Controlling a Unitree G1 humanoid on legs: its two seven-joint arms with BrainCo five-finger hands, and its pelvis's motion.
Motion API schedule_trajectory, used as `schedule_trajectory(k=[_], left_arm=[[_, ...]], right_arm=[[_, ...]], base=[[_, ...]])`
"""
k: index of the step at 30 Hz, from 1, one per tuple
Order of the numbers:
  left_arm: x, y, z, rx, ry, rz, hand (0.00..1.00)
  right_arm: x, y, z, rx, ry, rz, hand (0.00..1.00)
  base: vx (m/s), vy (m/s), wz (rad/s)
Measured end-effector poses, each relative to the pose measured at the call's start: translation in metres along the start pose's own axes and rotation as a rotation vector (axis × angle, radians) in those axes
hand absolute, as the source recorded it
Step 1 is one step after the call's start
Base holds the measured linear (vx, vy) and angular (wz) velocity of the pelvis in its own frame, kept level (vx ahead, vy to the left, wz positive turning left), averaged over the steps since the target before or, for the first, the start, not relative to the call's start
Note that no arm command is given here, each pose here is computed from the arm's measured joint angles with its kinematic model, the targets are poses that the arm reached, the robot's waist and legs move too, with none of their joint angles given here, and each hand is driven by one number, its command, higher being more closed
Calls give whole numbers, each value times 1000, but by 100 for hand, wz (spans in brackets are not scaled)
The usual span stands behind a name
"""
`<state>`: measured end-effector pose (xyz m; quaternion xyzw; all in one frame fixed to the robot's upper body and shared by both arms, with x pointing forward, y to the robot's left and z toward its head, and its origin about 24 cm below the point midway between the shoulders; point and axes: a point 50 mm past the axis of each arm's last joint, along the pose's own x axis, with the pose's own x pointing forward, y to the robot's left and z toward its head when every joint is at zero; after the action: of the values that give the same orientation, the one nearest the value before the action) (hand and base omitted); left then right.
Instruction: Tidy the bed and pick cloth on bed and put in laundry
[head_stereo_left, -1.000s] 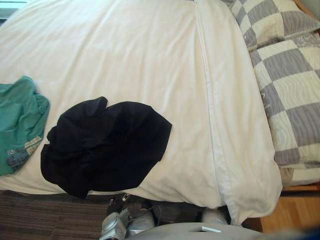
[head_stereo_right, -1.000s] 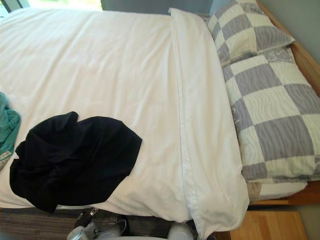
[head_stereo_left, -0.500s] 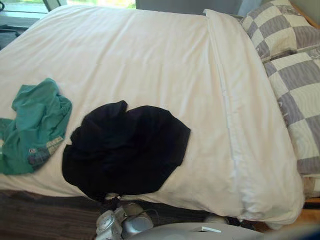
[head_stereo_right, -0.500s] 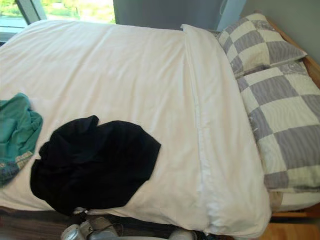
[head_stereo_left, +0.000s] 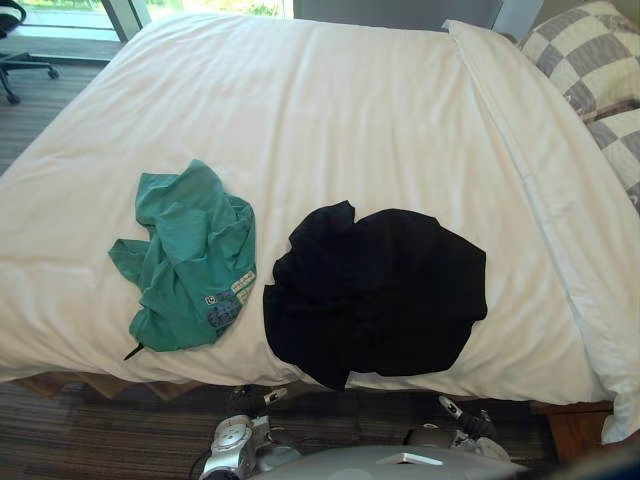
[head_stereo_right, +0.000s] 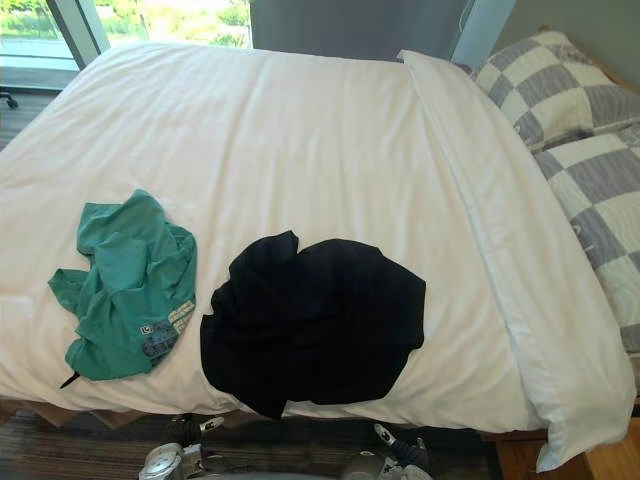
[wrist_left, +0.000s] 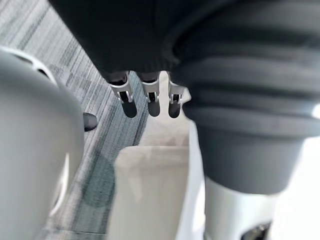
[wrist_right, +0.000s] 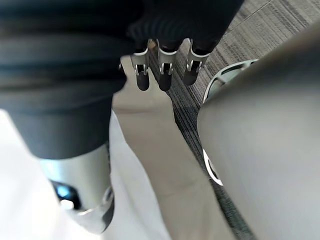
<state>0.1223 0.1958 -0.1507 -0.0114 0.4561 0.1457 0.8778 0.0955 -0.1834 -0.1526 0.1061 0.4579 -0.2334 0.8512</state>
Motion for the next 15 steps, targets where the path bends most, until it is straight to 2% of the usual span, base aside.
schedule_trajectory(k=[4, 6, 11, 15], left_arm=[[1, -6, 2, 0, 7, -16, 0], [0, -9, -1, -5, 16, -24, 0], [1, -13, 5, -34, 5, -25, 0], [4, -7, 24, -116, -67, 4, 0]], right_arm=[[2, 6, 3, -130, -11, 51, 0], [3, 7, 6, -136, -18, 54, 0], [7, 10, 8, -195, -3, 64, 0], [10, 17, 20, -228, -42, 88, 0]], base=[[-104, -105, -22], [-16, -20, -7], [138, 151, -5], [42, 75, 7]])
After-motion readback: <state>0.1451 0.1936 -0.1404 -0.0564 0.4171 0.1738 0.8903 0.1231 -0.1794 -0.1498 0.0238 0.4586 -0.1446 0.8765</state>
